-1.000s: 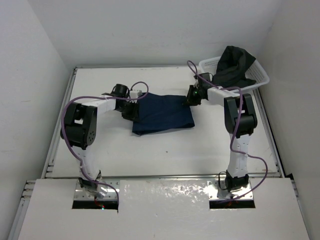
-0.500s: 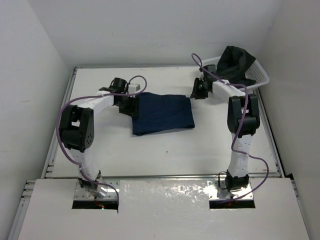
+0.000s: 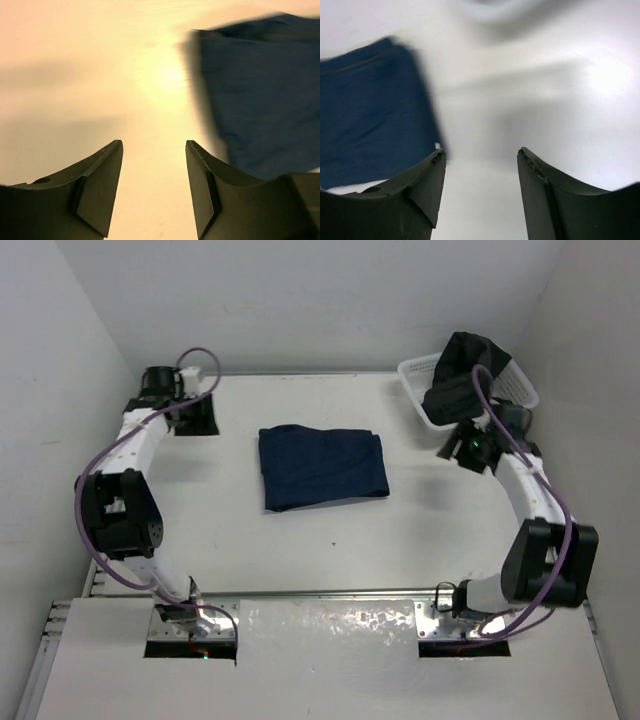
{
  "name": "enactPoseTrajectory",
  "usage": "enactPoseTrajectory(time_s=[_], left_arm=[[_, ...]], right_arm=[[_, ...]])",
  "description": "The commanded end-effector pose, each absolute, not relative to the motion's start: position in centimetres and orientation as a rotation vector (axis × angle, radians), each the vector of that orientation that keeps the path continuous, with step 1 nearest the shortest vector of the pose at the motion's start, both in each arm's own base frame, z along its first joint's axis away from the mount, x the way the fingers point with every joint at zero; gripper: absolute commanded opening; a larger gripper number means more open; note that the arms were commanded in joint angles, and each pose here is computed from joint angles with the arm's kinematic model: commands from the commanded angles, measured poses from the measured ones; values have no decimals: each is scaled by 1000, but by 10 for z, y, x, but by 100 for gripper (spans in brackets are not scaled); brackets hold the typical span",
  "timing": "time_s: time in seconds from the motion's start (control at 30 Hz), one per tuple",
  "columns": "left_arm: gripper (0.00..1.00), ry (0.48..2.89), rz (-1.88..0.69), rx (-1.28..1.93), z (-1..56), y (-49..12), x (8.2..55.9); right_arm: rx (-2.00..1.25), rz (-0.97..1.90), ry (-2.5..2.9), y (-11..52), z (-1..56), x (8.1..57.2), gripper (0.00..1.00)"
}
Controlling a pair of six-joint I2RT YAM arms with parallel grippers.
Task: Fold and stack the trousers
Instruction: Fold the trousers
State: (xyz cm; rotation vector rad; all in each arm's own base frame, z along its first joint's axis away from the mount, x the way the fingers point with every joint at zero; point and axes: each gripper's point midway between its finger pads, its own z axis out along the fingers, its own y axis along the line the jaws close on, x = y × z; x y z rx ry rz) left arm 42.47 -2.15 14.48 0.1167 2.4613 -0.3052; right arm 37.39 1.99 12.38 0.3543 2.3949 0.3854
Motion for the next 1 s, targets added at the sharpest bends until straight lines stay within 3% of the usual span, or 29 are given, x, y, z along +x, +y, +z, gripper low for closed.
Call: enactPoseTrajectory(time_s=[0.0, 0.3, 0.97], left_arm=[[51, 2452, -211, -14, 152, 27, 410], [52, 2472, -79, -155, 138, 88, 390], [52, 2488, -134, -177, 123, 79, 378]], right_arm=[[559, 316, 2401, -23, 105, 331, 61], [785, 193, 2372, -67, 89, 288, 84], [797, 15, 2370, -91, 101, 283, 89]])
